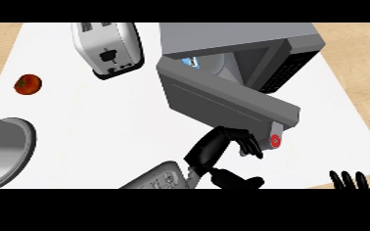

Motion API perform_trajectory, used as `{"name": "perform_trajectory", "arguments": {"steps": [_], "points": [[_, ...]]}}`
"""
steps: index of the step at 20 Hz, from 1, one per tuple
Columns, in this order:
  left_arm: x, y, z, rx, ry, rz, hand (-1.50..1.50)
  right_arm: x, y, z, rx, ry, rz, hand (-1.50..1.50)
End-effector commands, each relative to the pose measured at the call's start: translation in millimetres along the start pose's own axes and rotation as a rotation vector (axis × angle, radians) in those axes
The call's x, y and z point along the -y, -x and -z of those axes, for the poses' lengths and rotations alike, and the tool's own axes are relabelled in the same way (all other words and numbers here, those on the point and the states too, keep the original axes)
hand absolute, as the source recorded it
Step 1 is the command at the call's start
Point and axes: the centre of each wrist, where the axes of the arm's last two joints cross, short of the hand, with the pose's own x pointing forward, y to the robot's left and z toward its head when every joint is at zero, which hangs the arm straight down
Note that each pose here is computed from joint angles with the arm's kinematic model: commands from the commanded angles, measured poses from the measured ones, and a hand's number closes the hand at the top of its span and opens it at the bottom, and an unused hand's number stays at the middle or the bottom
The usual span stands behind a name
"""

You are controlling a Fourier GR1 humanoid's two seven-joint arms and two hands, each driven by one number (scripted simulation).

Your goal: Pick up the milk, place it into the microwave and close the microwave

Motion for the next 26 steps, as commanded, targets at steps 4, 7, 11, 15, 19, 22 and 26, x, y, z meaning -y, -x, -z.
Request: {"name": "perform_trajectory", "arguments": {"steps": [4,7,11,15,19,22,26], "points": [[-28.3,-14.6,29.6,0.069,-0.22,-0.02,1.5,-8.9,-14.9,8.5,0.023,-0.069,0.069,-1.5],[-38.9,-16.8,38.2,0.074,-0.276,-0.043,1.5,-7.0,-20.9,8.1,-0.002,-0.096,0.076,-1.5],[-51.9,-30.9,51.3,0.105,-0.299,-0.115,1.5,-12.2,-27.7,20.9,0.023,-0.152,0.095,-1.5],[-65.8,-36.0,62.8,0.102,-0.348,-0.138,1.5,-10.0,-31.7,16.5,0.0,-0.151,0.105,-1.5],[-74.4,-37.0,71.0,0.112,-0.374,-0.125,1.5,-11.3,-41.0,19.9,0.019,-0.156,0.112,-1.5],[-82.1,-42.9,78.1,0.126,-0.38,-0.141,1.5,-13.5,-45.6,22.6,0.023,-0.175,0.126,-1.5],[-88.2,-41.4,81.4,0.143,-0.406,-0.141,1.5,-13.3,-49.2,23.4,0.018,-0.196,0.14,-1.5]]}}
